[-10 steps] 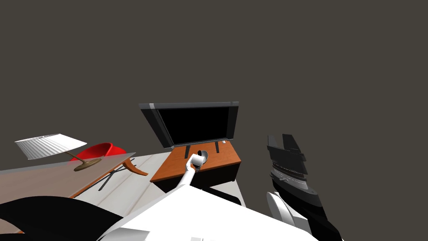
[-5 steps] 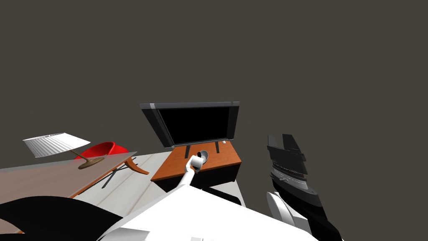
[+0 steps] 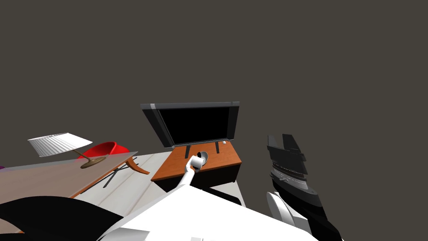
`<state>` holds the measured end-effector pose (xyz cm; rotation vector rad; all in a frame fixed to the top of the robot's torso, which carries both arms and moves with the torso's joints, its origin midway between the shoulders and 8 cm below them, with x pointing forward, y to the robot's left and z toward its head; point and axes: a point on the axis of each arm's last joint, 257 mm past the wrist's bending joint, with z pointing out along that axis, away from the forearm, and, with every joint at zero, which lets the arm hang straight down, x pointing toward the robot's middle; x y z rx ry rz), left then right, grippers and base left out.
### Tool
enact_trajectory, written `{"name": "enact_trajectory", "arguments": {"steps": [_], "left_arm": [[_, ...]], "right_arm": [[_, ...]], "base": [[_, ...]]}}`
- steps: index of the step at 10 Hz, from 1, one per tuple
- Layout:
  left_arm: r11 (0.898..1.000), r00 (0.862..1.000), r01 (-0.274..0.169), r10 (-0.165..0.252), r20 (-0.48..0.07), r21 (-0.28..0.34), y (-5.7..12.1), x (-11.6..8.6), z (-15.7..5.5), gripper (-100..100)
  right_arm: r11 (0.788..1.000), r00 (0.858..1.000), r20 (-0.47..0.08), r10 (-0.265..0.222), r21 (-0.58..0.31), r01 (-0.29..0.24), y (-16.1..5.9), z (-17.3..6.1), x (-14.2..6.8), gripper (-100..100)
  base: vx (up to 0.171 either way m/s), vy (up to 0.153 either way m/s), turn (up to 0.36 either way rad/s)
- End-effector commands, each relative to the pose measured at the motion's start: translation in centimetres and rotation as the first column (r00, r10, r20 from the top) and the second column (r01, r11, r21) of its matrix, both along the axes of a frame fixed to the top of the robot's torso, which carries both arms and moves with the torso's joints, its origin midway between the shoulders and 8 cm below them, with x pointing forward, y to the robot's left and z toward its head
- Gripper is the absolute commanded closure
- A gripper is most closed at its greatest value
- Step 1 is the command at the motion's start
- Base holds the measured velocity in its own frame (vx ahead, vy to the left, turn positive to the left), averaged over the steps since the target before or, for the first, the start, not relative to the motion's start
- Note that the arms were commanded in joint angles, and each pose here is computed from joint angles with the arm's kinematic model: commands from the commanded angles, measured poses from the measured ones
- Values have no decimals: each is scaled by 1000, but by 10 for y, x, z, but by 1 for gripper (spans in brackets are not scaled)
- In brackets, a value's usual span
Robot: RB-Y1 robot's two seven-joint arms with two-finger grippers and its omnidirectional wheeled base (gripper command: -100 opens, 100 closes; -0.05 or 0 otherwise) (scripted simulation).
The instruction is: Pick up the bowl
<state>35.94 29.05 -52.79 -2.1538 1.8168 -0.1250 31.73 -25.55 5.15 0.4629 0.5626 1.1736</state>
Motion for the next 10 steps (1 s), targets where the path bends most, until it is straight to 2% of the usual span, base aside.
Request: {"name": "enact_trajectory", "arguments": {"steps": [1, 3, 4, 5, 8, 9, 10], "left_arm": [[1000, 1000, 0, 0, 0, 0, 0, 0, 0, 100], [1000, 1000, 0, 0, -2, 0, 0, -1, 0, 100], [1000, 1000, 0, 0, -2, 0, 0, -1, -1, 0], [1000, 1000, -6, 6, -15, -3, -2, -3, 3, 100], [1000, 1000, -11, 11, -15, -3, -5, 1, 15, 100], [1000, 1000, -9, 9, -13, -2, -5, 0, 13, 100], [1000, 1000, -10, 10, -14, -3, -5, 0, 14, 0]], "right_arm": [[1000, 1000, 0, 0, 0, 0, 0, 0, 0, 0], [1000, 1000, 0, 0, 0, 0, 0, 0, 0, 0], [1000, 1000, 0, 0, 0, 0, 0, 0, 0, 0], [1000, 1000, 0, 0, 0, 0, 0, 0, 0, 0], [1000, 1000, 0, 0, 0, 0, 0, 0, 0, 0], [1000, 1000, 0, 0, 0, 0, 0, 0, 0, 0], [1000, 1000, 0, 0, 0, 0, 0, 0, 0, 0]], "base": [[0, 0, 0], [0, 0, 0], [0, 0, 0], [-5, 14, -61], [-10, 12, -36], [-4, 5, -12], [0, 0, 0]]}}
